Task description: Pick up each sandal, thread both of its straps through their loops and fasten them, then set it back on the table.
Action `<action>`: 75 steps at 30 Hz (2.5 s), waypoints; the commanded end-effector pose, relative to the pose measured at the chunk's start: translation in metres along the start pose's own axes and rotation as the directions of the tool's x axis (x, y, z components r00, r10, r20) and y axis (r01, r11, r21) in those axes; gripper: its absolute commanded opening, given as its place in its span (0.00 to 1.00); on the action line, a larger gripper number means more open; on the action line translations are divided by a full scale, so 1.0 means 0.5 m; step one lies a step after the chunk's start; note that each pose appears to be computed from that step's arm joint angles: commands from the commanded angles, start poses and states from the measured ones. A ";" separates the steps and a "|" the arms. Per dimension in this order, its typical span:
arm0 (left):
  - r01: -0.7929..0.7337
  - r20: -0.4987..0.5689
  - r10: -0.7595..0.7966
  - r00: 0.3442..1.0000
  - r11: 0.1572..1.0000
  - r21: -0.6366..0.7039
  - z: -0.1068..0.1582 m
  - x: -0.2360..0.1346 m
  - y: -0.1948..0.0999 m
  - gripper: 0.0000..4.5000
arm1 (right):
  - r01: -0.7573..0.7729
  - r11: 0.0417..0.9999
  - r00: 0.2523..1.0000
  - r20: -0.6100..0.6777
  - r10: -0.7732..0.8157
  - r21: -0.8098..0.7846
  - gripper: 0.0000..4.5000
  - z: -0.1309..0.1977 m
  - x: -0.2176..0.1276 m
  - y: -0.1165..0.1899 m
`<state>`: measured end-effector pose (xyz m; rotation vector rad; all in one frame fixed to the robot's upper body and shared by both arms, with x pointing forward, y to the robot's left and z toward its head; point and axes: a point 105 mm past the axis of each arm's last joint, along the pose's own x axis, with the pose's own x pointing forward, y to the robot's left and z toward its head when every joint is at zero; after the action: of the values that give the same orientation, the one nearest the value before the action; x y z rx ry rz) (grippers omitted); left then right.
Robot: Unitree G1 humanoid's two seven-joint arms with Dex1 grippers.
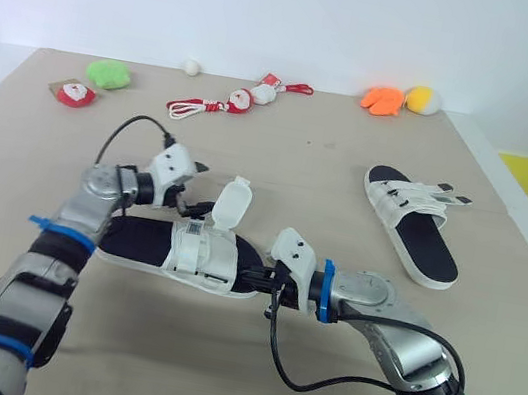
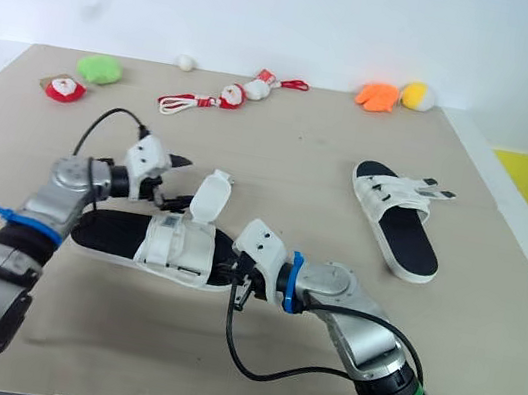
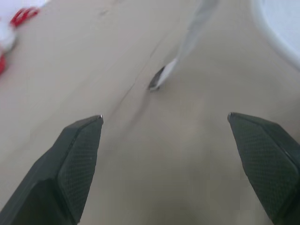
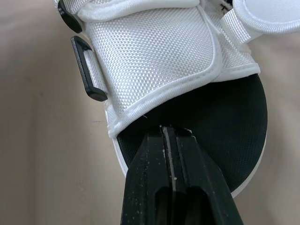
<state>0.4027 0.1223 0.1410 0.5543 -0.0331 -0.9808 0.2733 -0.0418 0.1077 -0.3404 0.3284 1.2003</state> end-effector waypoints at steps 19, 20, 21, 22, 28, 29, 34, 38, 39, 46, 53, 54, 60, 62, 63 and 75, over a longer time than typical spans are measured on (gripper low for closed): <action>0.053 0.088 -0.069 0.994 0.983 0.173 0.063 0.073 -0.006 0.01 | 0.059 0.995 0.996 -0.064 -0.054 0.077 0.00 -0.040 -0.004 0.006; 0.041 0.091 -0.059 0.994 0.983 0.180 0.066 0.073 -0.003 0.01 | 0.059 0.995 0.996 -0.064 -0.054 0.077 0.00 -0.040 -0.004 0.006; 0.031 0.094 -0.050 0.994 0.981 0.193 0.070 0.073 0.001 0.01 | 0.059 0.995 0.996 -0.064 -0.054 0.078 0.00 -0.040 -0.004 0.006; 0.016 0.100 -0.038 0.994 0.977 0.212 0.075 0.072 0.005 0.01 | 0.060 0.995 0.996 -0.064 -0.055 0.078 0.00 -0.040 -0.004 0.005; -0.268 0.368 0.040 0.929 0.760 0.593 0.217 0.023 0.040 0.01 | 0.058 0.995 0.997 -0.063 -0.054 0.076 0.00 -0.040 -0.002 0.004; -0.307 0.412 0.006 0.911 0.677 0.668 0.243 0.010 0.031 0.01 | 0.056 0.995 0.997 -0.063 -0.052 0.076 0.00 -0.041 -0.001 0.004; -0.471 0.549 -0.261 0.794 0.307 0.827 0.318 -0.064 -0.062 0.01 | 0.045 0.996 0.997 -0.064 -0.041 0.074 0.00 -0.042 0.002 0.004; -0.572 0.574 -0.460 0.677 0.163 0.804 0.311 -0.122 -0.162 0.01 | 0.034 0.997 0.997 -0.067 -0.030 0.065 0.00 -0.042 0.005 0.002; -0.577 0.573 -0.470 0.671 0.154 0.802 0.308 -0.127 -0.174 0.01 | 0.032 0.998 0.997 -0.067 -0.027 0.063 0.00 -0.042 0.006 0.002; -0.545 0.544 -0.476 0.691 0.150 0.825 0.258 -0.147 -0.214 0.01 | 0.016 0.999 0.998 -0.069 -0.013 0.047 0.00 -0.039 0.008 -0.005; -0.582 0.575 -0.444 0.687 0.137 0.801 0.253 -0.151 -0.211 0.52 | 0.004 0.999 0.997 -0.072 -0.001 0.032 0.00 -0.036 0.009 -0.009; -0.588 0.580 -0.440 0.685 0.134 0.797 0.253 -0.152 -0.210 0.59 | 0.002 1.000 0.997 -0.072 0.000 0.031 0.00 -0.035 0.009 -0.009; -0.604 0.608 -0.391 0.691 0.150 0.783 0.253 -0.154 -0.194 1.00 | -0.021 0.999 0.997 -0.075 0.023 0.031 0.00 -0.037 0.012 -0.005; -0.588 0.616 -0.307 0.725 0.189 0.786 0.250 -0.156 -0.171 1.00 | -0.031 0.999 0.996 -0.077 0.034 0.032 0.00 -0.040 0.011 -0.003; -0.574 0.618 -0.239 0.749 0.233 0.785 0.248 -0.162 -0.154 1.00 | -0.036 0.999 0.996 -0.079 0.039 0.033 0.00 -0.040 0.009 -0.003; -0.010 0.259 0.117 0.959 0.924 -0.381 0.208 -0.263 -0.120 1.00 | -0.134 0.984 0.988 -0.061 0.142 0.115 0.00 -0.037 0.002 0.003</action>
<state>0.2677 0.1628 0.2208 0.1987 -0.1640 -0.8830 0.2763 -0.0434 0.1073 -0.2987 0.3825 1.2939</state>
